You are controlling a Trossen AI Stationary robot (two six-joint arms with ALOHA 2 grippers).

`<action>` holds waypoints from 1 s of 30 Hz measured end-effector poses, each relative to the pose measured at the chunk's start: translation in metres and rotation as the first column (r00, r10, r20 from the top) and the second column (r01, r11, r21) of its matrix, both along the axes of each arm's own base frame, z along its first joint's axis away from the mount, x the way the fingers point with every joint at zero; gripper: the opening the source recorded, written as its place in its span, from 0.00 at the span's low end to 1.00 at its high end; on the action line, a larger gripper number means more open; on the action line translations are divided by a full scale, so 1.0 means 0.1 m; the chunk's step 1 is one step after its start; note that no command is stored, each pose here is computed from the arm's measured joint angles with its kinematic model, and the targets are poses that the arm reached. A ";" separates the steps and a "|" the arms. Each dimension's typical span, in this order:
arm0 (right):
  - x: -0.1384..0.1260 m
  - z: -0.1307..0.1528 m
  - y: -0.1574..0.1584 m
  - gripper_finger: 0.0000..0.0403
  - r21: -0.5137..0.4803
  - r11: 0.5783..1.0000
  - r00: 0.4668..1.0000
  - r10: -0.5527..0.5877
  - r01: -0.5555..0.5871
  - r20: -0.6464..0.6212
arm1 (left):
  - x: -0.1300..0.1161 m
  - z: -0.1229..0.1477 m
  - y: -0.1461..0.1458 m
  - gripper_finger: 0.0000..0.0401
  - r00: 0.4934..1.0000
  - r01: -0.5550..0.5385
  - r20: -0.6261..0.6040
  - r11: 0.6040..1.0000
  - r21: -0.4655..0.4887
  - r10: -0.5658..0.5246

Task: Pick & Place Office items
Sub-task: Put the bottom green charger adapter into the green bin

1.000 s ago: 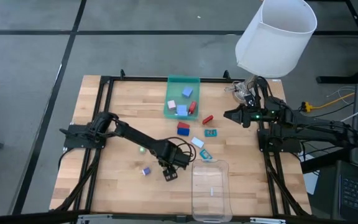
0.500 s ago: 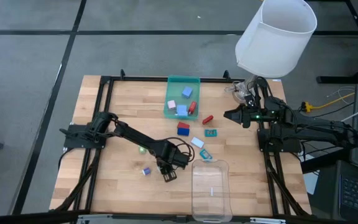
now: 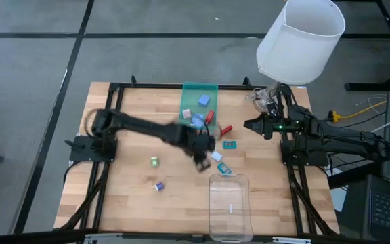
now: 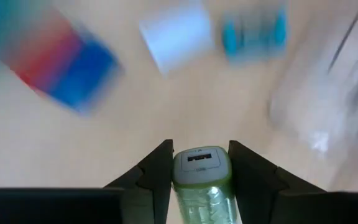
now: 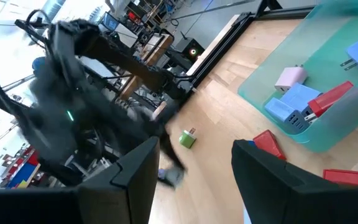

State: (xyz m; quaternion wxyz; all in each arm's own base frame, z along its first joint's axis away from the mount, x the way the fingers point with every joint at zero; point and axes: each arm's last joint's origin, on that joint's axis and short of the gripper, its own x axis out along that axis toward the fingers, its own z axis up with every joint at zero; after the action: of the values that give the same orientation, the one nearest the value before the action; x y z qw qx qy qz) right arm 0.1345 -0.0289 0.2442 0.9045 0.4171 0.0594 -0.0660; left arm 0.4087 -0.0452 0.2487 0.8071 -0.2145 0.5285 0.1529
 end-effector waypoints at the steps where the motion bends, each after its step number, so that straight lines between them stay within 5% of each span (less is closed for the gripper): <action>1: 0.00 0.00 0.00 0.50 0.000 1.000 1.000 0.000 0.000 0.000 | 0.01 0.17 0.13 0.31 0.998 -0.015 0.060 0.999 0.031 0.013; 6: 0.00 0.00 0.00 0.50 -0.001 1.000 1.000 -0.002 0.002 0.000 | -0.08 0.85 0.85 0.31 0.955 -0.116 0.294 0.969 0.219 0.048; 11: 0.00 0.01 -0.01 0.50 -0.010 1.000 1.000 -0.017 0.017 0.010 | -0.24 1.05 1.69 0.31 0.903 -0.236 0.416 0.933 0.273 0.107; 16: 0.00 0.03 -0.01 0.50 -0.019 0.999 0.999 -0.035 0.036 0.028 | -0.35 0.80 2.41 0.31 0.908 -0.266 0.384 0.938 0.224 0.166; 25: 0.00 0.03 -0.02 0.50 -0.040 0.998 0.998 -0.052 0.053 0.026 | -0.30 0.01 3.01 0.32 0.949 -0.232 0.243 0.967 0.104 0.202; 30: 0.00 0.03 -0.02 0.50 -0.040 0.998 0.998 -0.052 0.053 0.026 | -0.26 -0.18 3.03 0.54 0.952 -0.225 0.217 0.974 0.027 0.214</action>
State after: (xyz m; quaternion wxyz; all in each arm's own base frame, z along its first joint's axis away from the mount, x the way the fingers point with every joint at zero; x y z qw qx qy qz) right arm 0.1347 -0.0308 0.2471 0.9114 0.4010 0.0357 -0.0858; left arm 0.3826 0.2583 0.2308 0.8423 -0.2660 0.4079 0.2312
